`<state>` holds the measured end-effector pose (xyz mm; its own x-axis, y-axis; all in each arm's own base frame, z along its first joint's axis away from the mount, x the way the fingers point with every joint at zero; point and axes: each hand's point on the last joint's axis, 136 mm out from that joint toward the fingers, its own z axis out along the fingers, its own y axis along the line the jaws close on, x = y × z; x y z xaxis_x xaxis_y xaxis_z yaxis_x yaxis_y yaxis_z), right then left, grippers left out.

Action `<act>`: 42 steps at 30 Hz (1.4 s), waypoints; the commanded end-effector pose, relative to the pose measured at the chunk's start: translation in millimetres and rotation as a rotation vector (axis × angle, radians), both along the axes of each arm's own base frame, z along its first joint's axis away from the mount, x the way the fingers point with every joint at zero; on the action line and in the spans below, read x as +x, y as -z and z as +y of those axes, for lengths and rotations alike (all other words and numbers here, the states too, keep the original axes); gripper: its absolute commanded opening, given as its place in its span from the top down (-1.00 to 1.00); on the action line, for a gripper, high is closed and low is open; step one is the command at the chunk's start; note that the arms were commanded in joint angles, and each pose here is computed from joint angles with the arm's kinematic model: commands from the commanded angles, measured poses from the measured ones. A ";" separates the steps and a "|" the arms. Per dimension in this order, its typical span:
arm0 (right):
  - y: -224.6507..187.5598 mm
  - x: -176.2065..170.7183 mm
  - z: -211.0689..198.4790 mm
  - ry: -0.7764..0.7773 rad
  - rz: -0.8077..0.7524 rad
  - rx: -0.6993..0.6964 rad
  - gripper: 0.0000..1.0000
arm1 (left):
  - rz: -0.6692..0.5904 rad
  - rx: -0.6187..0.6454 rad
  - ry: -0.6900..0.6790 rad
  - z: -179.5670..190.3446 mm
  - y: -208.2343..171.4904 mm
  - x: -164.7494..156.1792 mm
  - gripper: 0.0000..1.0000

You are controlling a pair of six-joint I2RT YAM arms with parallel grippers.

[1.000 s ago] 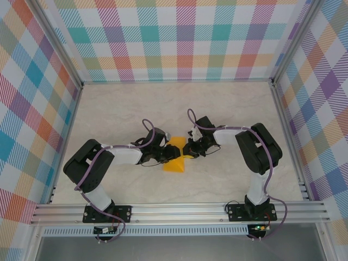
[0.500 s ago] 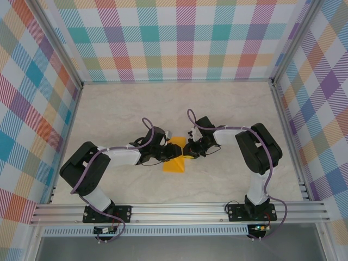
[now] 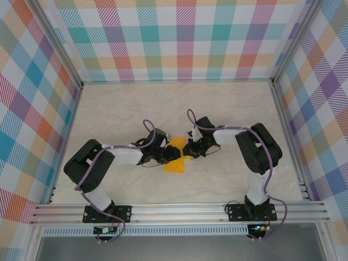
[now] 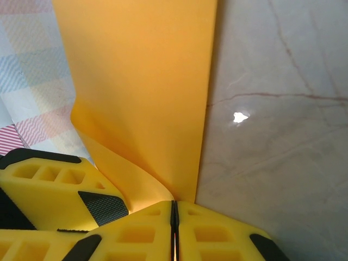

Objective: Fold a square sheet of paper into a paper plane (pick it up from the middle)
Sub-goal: Fold the triangle a second time at the center of the table.

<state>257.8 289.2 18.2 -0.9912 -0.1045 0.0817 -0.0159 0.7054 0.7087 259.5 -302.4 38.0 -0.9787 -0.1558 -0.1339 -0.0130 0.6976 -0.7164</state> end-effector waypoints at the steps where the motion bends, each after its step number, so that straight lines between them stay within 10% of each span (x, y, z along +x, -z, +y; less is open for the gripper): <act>1: 1.1 -2.6 3.2 -0.023 0.006 0.004 0.80 | 0.003 0.022 0.012 -0.9 3.5 -1.1 0.43; 42: -14.6 10.9 -12.9 0.047 -0.081 -0.103 0.66 | 0.063 0.110 -0.004 12.9 27.4 -9.9 0.51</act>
